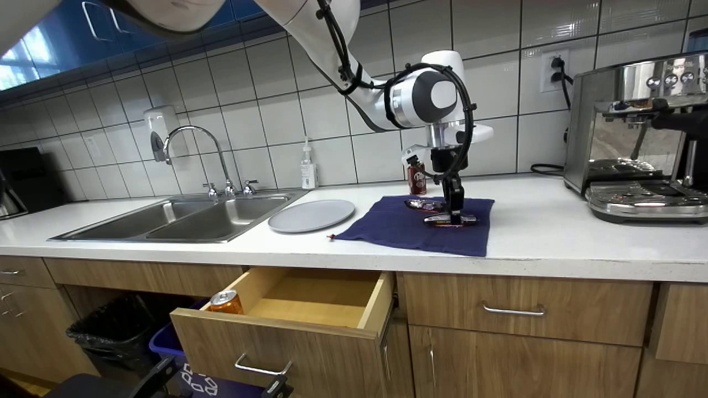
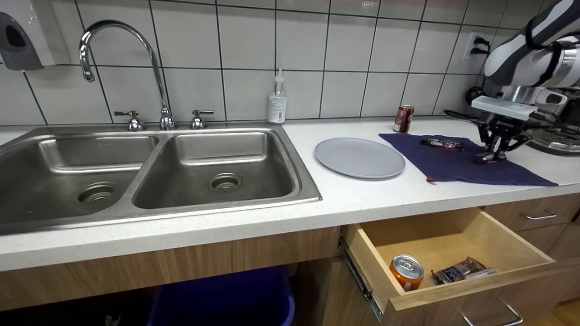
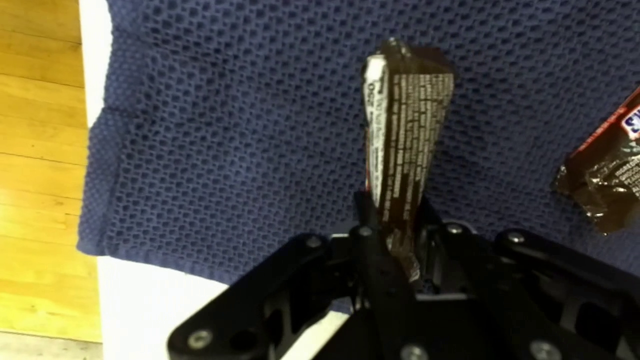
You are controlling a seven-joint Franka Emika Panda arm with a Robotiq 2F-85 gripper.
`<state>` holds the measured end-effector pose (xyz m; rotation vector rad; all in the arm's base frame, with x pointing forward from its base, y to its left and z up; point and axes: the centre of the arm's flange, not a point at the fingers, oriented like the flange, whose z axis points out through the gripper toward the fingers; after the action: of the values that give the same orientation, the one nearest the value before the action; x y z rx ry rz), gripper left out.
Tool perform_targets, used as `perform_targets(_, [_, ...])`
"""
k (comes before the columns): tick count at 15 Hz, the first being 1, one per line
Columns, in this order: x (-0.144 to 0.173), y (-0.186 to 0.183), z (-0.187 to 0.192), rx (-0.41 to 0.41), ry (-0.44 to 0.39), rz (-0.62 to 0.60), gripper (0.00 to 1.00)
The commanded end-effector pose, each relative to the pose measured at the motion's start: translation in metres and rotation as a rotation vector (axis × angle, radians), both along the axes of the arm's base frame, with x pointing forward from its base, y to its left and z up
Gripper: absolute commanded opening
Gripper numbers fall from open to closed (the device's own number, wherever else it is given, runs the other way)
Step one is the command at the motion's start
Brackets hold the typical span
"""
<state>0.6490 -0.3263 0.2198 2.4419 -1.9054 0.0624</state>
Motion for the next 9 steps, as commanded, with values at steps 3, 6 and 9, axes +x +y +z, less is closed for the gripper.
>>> perform_targets(3, [0.000,-0.005,0.014,0.019,-0.010,0.004,0.03])
perform_targets(6, [-0.004,-0.006,0.021,0.010,-0.020,0.003,0.04])
perform_targets(9, [-0.008,-0.006,0.032,-0.002,-0.031,0.005,0.04])
